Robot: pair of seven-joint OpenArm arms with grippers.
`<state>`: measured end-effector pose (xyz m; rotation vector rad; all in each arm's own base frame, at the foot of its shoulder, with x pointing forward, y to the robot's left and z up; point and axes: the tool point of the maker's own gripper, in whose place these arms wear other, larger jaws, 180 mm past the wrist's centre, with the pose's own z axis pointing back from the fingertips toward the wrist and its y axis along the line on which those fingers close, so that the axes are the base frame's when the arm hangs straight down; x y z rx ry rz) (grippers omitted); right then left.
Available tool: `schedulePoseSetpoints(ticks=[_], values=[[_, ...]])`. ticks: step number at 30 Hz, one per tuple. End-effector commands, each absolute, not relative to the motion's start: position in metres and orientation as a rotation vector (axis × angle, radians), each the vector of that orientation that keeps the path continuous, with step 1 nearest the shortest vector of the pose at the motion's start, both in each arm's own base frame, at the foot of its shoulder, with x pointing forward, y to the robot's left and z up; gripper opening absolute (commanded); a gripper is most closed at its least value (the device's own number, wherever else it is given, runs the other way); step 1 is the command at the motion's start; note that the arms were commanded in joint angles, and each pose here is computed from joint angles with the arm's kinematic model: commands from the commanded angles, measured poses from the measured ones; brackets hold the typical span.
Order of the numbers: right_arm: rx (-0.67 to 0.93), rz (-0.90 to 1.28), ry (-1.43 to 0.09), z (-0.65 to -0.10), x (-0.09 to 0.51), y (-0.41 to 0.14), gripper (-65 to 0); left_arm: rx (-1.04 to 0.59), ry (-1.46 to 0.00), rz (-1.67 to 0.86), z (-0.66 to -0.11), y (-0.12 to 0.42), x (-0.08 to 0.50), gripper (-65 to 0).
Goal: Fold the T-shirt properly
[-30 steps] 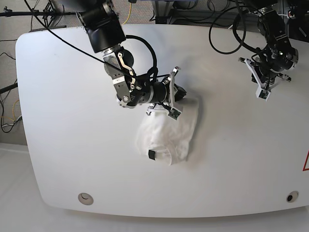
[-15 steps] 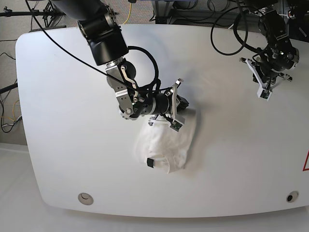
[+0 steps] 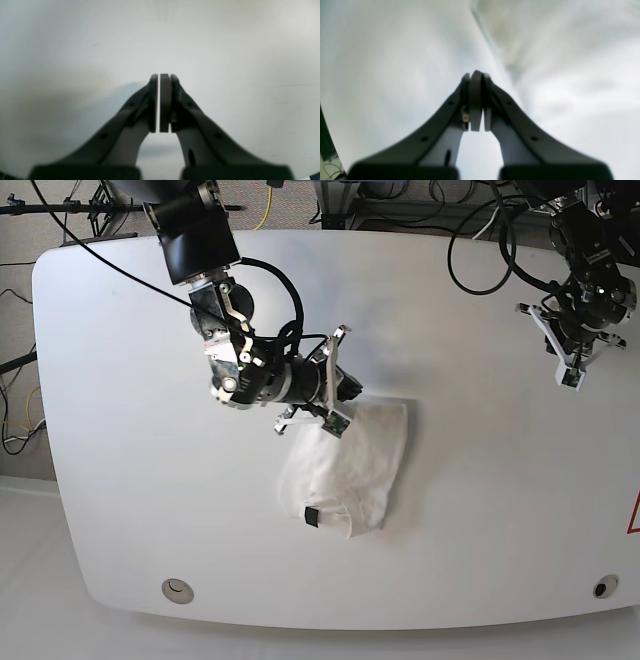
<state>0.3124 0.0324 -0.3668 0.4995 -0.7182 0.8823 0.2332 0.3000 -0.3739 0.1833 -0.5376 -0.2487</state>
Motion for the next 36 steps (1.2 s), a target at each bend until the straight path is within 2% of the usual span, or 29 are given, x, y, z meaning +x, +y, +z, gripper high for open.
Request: schedulePoseSetpoints(ticks=[1,9,15,26,31,36], values=[[0.459,0.838,-0.792,-0.347,0.326,0.010,-65.0,0.247,-0.574,-0.241,-0.354,0.322,0.238,-65.0],[0.235,0.658,-0.753,-0.354,0.329,-0.112,-65.0,0.368,-0.570,-0.156,-0.328,0.379,0.221,-65.0],[0.030,0.526,-0.720,-0.346,0.305,-0.220,-65.0,0.446,-0.531,-0.092,-0.316,0.415,0.191,-65.0],[-0.271,0.233,-0.559,-0.332,0.200,-0.387,-65.0,0.582,-0.374,0.015,-0.312,0.460,0.121,-65.0],[-0.368,0.118,-0.466,-0.325,0.139,-0.433,-65.0,0.608,-0.272,0.043,-0.324,0.463,0.086,-65.0],[-0.457,0.035,-0.320,-0.333,0.076,-0.456,-65.0,0.599,-0.184,0.066,-0.341,0.454,0.056,-65.0]])
